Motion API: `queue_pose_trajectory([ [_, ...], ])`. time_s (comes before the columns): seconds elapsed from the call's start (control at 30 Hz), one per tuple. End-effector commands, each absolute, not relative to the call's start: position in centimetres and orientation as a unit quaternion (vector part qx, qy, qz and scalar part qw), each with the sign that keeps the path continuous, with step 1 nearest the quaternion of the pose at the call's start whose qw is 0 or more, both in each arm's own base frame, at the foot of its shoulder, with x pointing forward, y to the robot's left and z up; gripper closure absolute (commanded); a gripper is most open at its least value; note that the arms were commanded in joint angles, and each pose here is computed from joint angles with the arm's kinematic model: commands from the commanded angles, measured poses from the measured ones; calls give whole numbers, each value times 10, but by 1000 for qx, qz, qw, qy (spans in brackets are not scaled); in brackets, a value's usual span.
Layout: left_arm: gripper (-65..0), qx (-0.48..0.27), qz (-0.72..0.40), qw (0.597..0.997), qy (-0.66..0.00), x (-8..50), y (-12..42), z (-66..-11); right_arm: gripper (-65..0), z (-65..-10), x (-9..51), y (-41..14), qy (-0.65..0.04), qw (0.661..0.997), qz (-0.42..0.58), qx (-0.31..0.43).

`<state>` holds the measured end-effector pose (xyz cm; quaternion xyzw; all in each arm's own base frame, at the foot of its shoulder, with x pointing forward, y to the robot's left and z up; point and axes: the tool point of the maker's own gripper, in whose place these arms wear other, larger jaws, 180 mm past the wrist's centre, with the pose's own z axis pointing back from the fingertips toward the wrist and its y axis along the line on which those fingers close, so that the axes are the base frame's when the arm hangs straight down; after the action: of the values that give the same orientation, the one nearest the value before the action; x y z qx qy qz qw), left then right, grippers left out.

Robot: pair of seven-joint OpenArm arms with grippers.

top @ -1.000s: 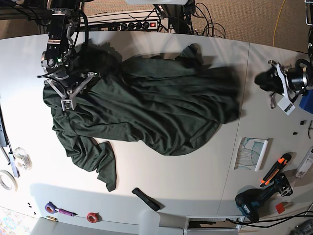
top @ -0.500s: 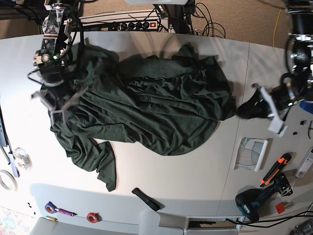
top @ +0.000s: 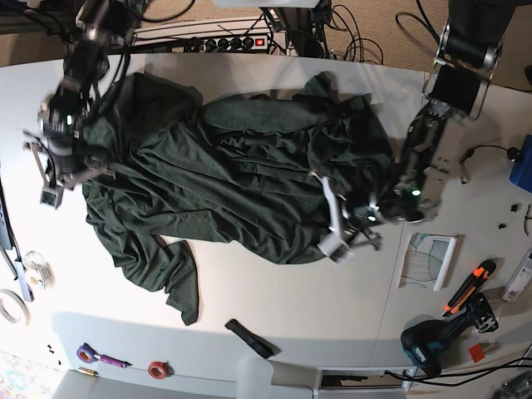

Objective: Layout the t-shirt on the table in an organized manner, then fold the t-shirt properly
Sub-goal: 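Drag the left gripper's shirt edge outward away from the right gripper, then release the shirt with the left gripper and regrasp its edge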

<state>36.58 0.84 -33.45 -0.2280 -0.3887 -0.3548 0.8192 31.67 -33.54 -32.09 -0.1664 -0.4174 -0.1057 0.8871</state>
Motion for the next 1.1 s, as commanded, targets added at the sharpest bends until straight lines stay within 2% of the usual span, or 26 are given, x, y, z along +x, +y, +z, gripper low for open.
queue_pose_trajectory([
  [0.0, 0, -220, -358, 814, -402, 378, 8, -325, 0, -312, 330, -339, -434, 879, -106, -166],
  [0.23, 0, -208, -319, 858, -345, 387, 25, -386, 0, -372, 358, -337, -373, 912, -129, -108],
  [0.33, 0, -187, -313, 864, -348, 401, 40, -395, 0, -403, 371, -332, -348, 924, -139, -76],
  [0.47, 0, -137, -306, 862, -381, 434, 57, -380, 0, -422, 397, -325, -334, 930, -151, -36],
  [0.6, 0, -94, -292, 846, -436, 473, 70, -347, 0, -406, 432, -319, -359, 919, -160, -14],
  [0.77, 0, -79, -271, 823, -493, 508, 76, -304, 0, -368, 465, -320, -403, 901, -160, -8],
  [0.97, 0, -55, -258, 821, -506, 528, 94, -291, 0, -331, 493, -311, -439, 889, -128, 17],
  [1.0, 0, -60, -255, 822, -506, 528, 94, -290, -9, -322, 497, -312, -446, 886, -128, 26],
  [1.07, 0, -82, -245, 824, -504, 526, 96, -288, -106, -300, 503, -316, -464, 874, -135, 50],
])
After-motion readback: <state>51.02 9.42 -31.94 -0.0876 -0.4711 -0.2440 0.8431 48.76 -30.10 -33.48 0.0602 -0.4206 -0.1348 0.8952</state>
